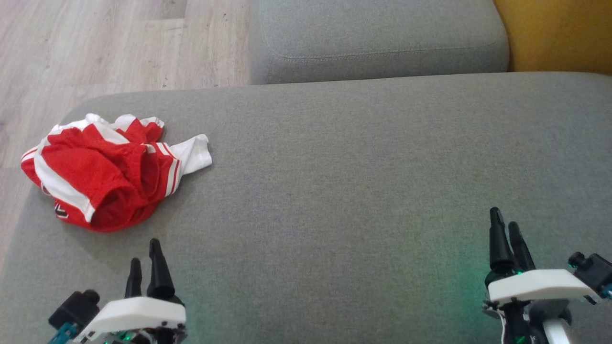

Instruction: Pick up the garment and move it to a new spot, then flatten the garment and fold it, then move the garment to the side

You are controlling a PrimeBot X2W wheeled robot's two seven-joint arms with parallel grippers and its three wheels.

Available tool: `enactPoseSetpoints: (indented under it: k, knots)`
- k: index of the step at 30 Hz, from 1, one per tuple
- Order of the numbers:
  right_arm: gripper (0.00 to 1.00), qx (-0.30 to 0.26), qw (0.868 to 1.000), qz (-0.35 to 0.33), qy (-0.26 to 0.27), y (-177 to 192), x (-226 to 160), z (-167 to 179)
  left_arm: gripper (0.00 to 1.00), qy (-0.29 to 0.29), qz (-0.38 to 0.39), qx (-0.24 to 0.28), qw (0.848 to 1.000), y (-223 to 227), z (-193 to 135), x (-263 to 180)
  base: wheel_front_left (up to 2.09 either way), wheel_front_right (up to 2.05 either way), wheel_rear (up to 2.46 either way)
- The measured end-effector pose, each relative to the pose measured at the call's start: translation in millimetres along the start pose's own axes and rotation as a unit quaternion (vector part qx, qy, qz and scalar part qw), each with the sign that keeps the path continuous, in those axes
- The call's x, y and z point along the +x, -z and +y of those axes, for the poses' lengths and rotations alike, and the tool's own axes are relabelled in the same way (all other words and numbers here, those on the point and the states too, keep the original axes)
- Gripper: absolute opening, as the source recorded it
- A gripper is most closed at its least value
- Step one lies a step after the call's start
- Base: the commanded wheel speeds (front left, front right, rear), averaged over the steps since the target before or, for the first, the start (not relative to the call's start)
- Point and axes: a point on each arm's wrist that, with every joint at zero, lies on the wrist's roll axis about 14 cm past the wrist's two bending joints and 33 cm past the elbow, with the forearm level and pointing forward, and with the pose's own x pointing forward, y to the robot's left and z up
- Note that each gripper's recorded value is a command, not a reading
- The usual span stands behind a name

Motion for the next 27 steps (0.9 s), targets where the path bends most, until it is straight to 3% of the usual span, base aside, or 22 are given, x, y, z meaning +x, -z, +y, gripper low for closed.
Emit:
enactPoseSetpoints:
  k: [15,27]
  knots:
    - [1.0,-0.109,0.994,0.002,-0.025,5.9,1.3,13.1,1.0,0.026,-0.024,0.115,0.993,-5.0,-18.6,3.1,0.0,0.0,0.0]
    - [1.0,-0.195,0.979,-0.012,-0.054,2.8,7.4,28.7,1.0,0.052,-0.044,0.194,0.979,-5.1,-36.6,4.3,0.0,0.0,0.0]
